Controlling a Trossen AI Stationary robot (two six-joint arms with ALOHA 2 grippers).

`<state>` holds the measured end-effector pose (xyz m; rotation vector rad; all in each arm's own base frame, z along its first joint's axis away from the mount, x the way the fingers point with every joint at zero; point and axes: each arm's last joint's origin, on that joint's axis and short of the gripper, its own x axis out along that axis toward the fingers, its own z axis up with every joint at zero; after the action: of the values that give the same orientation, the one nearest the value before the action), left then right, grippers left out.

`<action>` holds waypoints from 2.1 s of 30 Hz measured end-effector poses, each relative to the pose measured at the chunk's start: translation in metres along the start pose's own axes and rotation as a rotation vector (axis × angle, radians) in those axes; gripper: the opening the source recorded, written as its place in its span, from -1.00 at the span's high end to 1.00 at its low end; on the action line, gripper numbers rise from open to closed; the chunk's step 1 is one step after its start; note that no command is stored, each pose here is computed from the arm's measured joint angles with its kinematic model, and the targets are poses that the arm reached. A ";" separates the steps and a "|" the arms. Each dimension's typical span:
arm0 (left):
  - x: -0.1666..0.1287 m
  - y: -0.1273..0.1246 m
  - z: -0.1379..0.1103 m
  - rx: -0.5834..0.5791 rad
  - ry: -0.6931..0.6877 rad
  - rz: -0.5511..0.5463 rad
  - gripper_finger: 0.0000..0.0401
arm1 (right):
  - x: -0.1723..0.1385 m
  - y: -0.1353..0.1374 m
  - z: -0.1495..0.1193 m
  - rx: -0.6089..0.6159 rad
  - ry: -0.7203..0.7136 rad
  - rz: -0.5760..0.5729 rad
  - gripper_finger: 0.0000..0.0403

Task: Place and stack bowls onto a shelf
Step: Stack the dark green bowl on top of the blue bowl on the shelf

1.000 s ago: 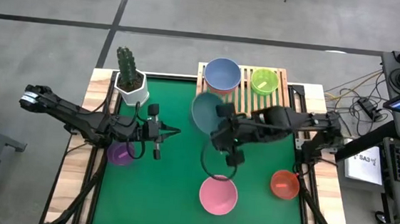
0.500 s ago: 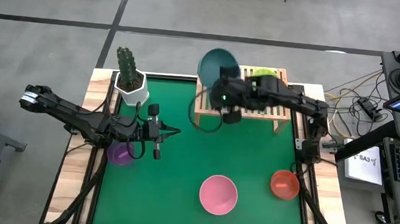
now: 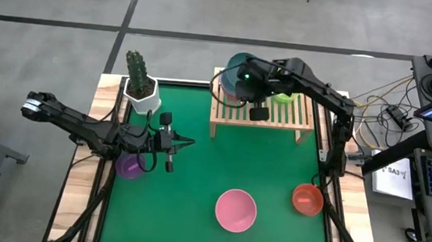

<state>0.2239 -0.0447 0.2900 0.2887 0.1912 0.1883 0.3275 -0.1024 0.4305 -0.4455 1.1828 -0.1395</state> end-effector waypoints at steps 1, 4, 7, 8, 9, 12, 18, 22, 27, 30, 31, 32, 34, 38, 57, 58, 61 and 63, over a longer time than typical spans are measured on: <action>0.000 0.000 0.000 0.000 0.000 0.000 1.00 | 0.001 -0.002 -0.001 0.005 -0.006 0.011 0.96; 0.000 0.000 0.000 0.000 0.000 0.000 1.00 | 0.002 -0.007 -0.004 0.024 -0.036 0.056 0.96; 0.000 0.000 0.000 0.000 0.000 0.000 1.00 | 0.003 -0.007 -0.004 0.028 -0.046 0.071 0.96; 0.000 0.000 0.000 0.001 0.000 0.000 1.00 | 0.003 -0.007 -0.004 0.027 -0.048 0.074 0.96; 0.000 0.000 0.000 0.001 0.000 0.000 1.00 | 0.003 -0.007 -0.003 0.027 -0.050 0.073 0.96; 0.000 0.000 0.000 0.001 0.000 0.000 1.00 | 0.003 -0.007 -0.003 0.027 -0.055 0.070 0.96; 0.000 0.000 0.000 0.001 0.000 0.000 1.00 | 0.003 -0.008 -0.002 0.031 -0.065 0.063 0.93; 0.000 0.000 0.000 0.001 0.000 0.000 1.00 | 0.003 -0.008 -0.002 0.031 -0.065 0.062 0.93; 0.000 0.000 0.000 0.001 0.000 0.000 1.00 | 0.003 -0.008 -0.002 0.045 -0.065 0.062 0.93; 0.000 0.000 0.000 0.001 0.000 0.000 1.00 | 0.003 -0.009 -0.002 0.049 -0.064 0.060 0.92; 0.000 0.000 0.000 0.000 0.000 0.000 1.00 | 0.003 -0.009 -0.002 0.051 -0.062 0.057 0.92; 0.000 0.000 0.000 0.000 0.000 0.000 1.00 | 0.003 -0.010 -0.002 0.052 -0.059 0.052 0.92; 0.000 0.000 0.000 0.000 0.000 0.000 1.00 | 0.003 -0.010 -0.003 0.053 -0.055 0.044 0.92; 0.000 0.000 0.000 0.000 -0.001 0.000 1.00 | 0.003 -0.011 -0.001 0.058 -0.071 0.034 0.91; 0.000 0.000 0.000 0.001 0.000 -0.001 1.00 | 0.022 -0.015 0.005 0.057 -0.011 -0.023 0.36; 0.000 0.000 0.000 0.001 0.000 -0.001 1.00 | 0.022 -0.015 0.005 0.064 -0.014 -0.024 0.35; 0.000 0.000 0.000 0.001 0.000 -0.001 1.00 | 0.020 -0.015 0.005 0.079 -0.017 -0.024 0.34; 0.000 0.000 0.000 0.001 0.000 -0.001 1.00 | 0.017 -0.014 0.005 0.093 -0.025 -0.022 0.33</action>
<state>0.2239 -0.0447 0.2897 0.2895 0.1916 0.1875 0.3407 -0.1192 0.4227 -0.3772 1.1423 -0.2067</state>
